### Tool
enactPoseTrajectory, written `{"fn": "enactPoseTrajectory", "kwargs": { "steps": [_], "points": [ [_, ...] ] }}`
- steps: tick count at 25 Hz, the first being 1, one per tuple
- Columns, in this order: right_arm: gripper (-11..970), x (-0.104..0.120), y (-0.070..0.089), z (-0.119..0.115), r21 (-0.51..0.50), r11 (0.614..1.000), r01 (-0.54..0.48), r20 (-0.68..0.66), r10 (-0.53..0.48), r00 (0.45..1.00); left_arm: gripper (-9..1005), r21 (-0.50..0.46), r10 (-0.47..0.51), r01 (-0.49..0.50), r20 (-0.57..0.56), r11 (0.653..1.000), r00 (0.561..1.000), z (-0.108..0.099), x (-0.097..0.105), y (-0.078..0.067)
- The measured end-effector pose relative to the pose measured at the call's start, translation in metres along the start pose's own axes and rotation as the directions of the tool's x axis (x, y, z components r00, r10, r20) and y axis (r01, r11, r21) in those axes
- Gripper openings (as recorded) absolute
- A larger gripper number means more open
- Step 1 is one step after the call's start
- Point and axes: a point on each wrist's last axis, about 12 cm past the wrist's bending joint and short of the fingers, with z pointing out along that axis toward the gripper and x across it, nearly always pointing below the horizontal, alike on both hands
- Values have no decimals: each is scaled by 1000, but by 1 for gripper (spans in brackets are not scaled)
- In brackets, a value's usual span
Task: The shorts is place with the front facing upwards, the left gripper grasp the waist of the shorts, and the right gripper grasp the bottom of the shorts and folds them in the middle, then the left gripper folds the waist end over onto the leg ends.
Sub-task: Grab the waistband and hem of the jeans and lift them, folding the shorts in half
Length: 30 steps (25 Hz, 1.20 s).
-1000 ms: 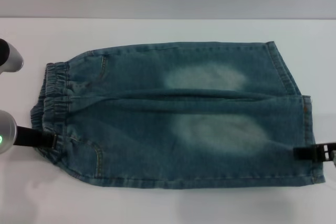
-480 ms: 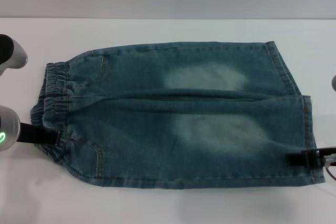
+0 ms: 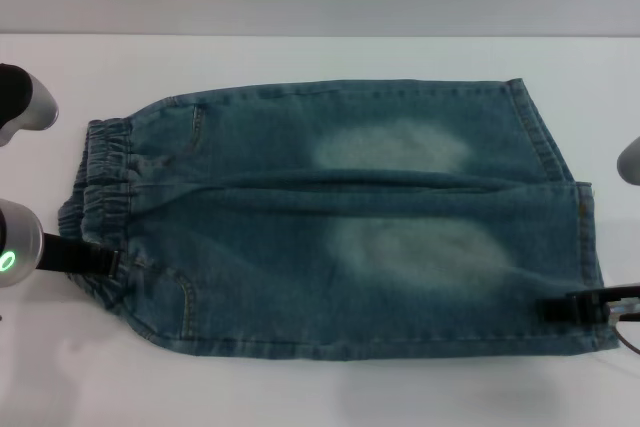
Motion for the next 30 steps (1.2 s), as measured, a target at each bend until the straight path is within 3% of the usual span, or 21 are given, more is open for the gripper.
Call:
{"fn": "enactPoseTrajectory", "kwargs": {
  "steps": [10,12,18,30],
  "points": [
    [758,2,3,7,-7,1000,29,-36,-29,999,75,0,2,-2,1,1000,1000,0,-1,0],
    [534,2,3,7,-7,1000,30,-35,-31,999,75,-1,3,-3,1,1000,1000,0,-1,0],
    [294,-2,7,3,-16,999,47,-13,-47,999,74,1,9,-9,5,1000,1000,-1,-2,0],
    [46,-19,9,-24,-13,998,62,120,-60,991,74,-5,-7,7,76,1000,997,-6,-8,4]
  ]
}}
